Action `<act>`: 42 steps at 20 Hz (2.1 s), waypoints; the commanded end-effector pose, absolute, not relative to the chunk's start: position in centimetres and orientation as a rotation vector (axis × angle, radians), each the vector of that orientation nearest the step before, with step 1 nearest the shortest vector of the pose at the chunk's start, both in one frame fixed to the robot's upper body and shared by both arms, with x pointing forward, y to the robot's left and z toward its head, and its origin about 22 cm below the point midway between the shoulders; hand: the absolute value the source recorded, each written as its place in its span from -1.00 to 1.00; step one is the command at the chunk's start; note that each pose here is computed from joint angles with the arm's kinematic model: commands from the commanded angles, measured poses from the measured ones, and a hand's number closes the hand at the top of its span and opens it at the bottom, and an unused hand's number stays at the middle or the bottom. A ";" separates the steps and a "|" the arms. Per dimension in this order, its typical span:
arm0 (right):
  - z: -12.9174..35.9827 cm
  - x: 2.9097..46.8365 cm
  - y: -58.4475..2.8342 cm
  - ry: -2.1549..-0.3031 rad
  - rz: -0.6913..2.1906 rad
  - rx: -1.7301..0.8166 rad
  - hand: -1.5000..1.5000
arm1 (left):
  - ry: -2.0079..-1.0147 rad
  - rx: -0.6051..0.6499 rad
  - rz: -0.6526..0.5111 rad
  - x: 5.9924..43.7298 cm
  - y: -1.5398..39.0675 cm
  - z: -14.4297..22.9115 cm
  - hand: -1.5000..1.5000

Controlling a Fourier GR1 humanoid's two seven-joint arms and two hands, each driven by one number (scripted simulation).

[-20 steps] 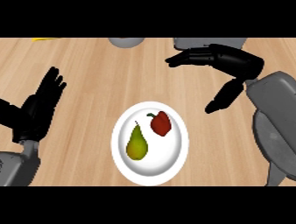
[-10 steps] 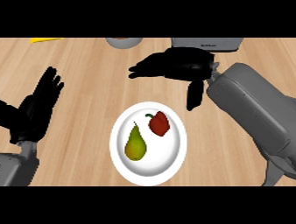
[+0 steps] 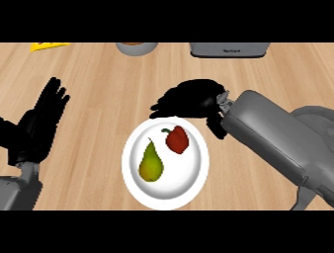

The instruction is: Pick the bell pepper from the plate and place it in the pan

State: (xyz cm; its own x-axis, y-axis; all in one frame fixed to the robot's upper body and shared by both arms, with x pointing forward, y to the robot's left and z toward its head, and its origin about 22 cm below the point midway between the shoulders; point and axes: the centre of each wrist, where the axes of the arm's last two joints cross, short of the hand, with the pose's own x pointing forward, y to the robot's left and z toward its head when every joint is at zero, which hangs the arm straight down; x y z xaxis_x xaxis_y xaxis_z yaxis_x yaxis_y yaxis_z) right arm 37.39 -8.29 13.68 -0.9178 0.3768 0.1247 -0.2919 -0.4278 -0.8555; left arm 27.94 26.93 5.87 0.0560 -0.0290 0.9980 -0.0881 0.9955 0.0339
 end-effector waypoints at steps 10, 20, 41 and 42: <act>14.7 32.2 -5.6 -1.397 2.495 -0.449 -1.00 | -1.519 0.097 0.035 27.1 28.3 7.0 0.00; 10.1 29.9 -2.6 -1.312 2.500 -0.459 -1.00 | -1.515 0.079 0.042 28.3 27.6 6.7 0.00; 4.2 33.2 -2.6 -1.288 2.491 -0.499 -1.00 | -1.517 0.080 0.037 27.9 27.7 6.3 0.00; 6.2 34.8 -3.1 -1.266 2.492 -0.469 -1.00 | -1.536 0.102 0.036 29.4 25.7 6.5 0.00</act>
